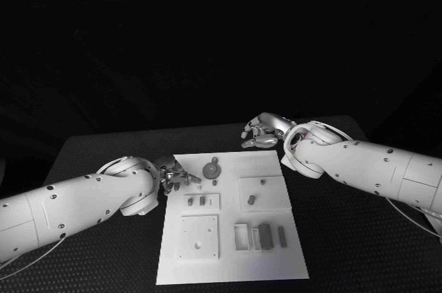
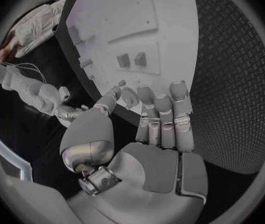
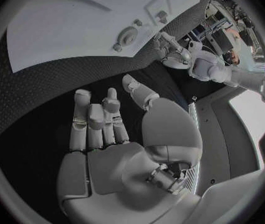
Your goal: Assemble the parts on the task board
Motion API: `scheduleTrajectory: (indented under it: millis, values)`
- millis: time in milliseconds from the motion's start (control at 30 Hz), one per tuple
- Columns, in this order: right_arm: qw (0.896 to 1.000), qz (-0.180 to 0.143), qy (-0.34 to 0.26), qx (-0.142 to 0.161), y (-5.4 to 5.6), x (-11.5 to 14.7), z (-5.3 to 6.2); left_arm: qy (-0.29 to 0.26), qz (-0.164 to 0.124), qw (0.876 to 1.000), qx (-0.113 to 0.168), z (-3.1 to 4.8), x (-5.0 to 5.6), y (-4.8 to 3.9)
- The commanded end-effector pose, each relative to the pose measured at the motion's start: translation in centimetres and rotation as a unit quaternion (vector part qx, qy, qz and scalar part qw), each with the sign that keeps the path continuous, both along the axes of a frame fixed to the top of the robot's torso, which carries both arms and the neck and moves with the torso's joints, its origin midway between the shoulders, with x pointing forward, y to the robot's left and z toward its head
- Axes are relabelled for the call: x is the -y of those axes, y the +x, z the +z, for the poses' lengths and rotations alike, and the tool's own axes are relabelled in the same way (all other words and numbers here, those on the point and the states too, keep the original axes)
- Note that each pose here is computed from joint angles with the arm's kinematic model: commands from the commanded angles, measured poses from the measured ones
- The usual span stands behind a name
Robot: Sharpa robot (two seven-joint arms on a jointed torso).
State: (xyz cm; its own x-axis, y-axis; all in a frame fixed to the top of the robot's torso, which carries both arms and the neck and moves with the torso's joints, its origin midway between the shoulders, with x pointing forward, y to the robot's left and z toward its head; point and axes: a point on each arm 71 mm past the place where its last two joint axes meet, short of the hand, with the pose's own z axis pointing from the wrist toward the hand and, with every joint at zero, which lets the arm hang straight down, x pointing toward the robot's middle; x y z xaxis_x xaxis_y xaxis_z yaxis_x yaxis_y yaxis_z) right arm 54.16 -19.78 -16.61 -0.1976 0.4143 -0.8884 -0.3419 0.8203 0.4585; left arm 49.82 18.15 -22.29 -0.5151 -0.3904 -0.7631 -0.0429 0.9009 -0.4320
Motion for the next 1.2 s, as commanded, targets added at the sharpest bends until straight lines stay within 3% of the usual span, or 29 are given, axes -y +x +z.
scheduleTrajectory:
  millis: [33,233,400,567,667,800,933,1200]
  values:
    - [1.0,0.005,0.0,0.0,0.0,-0.1,0.0,-0.103,0.016,0.994,0.034,0.91,0.3,0.72]
    - [1.0,0.004,0.0,0.001,0.0,0.1,0.0,-0.144,-0.002,0.986,0.085,1.83,0.7,1.52]
    - [1.0,0.0,0.004,0.005,0.1,0.4,0.0,-0.109,-0.089,0.979,0.146,2.45,2.2,1.62]
    - [1.0,-0.005,0.006,0.007,0.3,0.6,0.0,-0.069,-0.153,0.966,0.195,2.46,3.5,1.45]
    - [1.0,-0.009,0.008,0.008,0.5,0.8,0.0,-0.041,-0.2,0.953,0.224,2.24,4.4,1.06]
    - [1.0,-0.012,0.008,0.01,0.6,1.1,0.0,0.002,-0.271,0.926,0.263,2.01,5.7,0.35]
    - [1.0,-0.016,0.008,0.011,0.7,1.3,0.0,0.034,-0.305,0.911,0.276,1.59,6.6,0.05]
    - [1.0,-0.016,0.008,0.012,0.8,1.3,0.0,0.074,-0.327,0.909,0.247,-0.43,7.3,-0.13]
